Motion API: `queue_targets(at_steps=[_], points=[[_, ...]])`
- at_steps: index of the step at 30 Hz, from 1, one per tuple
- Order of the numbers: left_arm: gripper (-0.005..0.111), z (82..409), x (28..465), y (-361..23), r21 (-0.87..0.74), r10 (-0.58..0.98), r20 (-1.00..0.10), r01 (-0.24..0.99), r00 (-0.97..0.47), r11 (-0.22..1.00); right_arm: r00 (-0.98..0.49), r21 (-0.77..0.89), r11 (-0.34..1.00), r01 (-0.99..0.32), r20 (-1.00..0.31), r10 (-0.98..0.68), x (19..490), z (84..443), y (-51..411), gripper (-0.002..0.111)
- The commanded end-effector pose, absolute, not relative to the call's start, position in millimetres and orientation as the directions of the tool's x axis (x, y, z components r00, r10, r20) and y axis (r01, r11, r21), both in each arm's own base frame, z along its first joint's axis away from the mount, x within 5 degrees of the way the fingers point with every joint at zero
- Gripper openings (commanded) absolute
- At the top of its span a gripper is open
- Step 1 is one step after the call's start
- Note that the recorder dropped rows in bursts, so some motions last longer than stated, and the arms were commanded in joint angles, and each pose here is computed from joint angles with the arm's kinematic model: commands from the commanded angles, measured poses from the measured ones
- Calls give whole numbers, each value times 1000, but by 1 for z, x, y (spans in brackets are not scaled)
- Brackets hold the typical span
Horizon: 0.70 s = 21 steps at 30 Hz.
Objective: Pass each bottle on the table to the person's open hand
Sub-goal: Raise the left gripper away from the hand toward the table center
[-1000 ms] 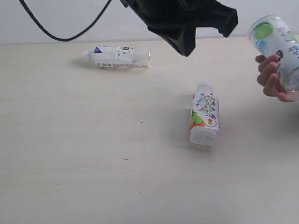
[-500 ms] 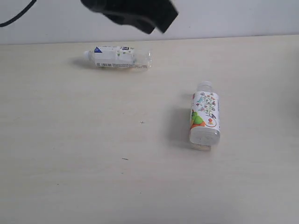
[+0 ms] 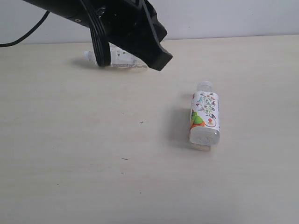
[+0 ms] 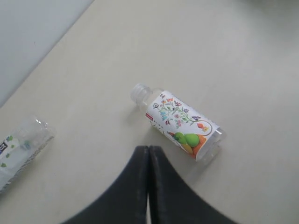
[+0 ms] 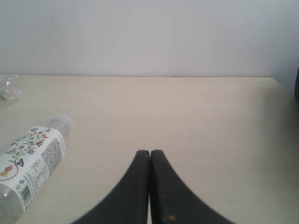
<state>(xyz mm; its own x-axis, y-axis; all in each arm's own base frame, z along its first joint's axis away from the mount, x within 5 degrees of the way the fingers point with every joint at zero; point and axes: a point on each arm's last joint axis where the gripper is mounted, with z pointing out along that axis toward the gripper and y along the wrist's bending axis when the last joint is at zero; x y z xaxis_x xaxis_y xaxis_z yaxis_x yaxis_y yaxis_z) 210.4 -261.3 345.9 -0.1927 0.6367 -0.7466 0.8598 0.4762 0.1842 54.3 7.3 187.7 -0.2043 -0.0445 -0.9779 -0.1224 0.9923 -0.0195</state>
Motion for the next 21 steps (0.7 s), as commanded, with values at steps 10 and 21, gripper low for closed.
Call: queue_targets(at_steps=[10,21], points=[[0,350,210,-261,181,606,-775,855,-180,486,-192,-25,993,-118,-980,-48,54,187,7,0],[0,350,210,-261,176,601,-777,854,-185,490,-192,-25,993,-118,-980,-48,54,187,7,0]])
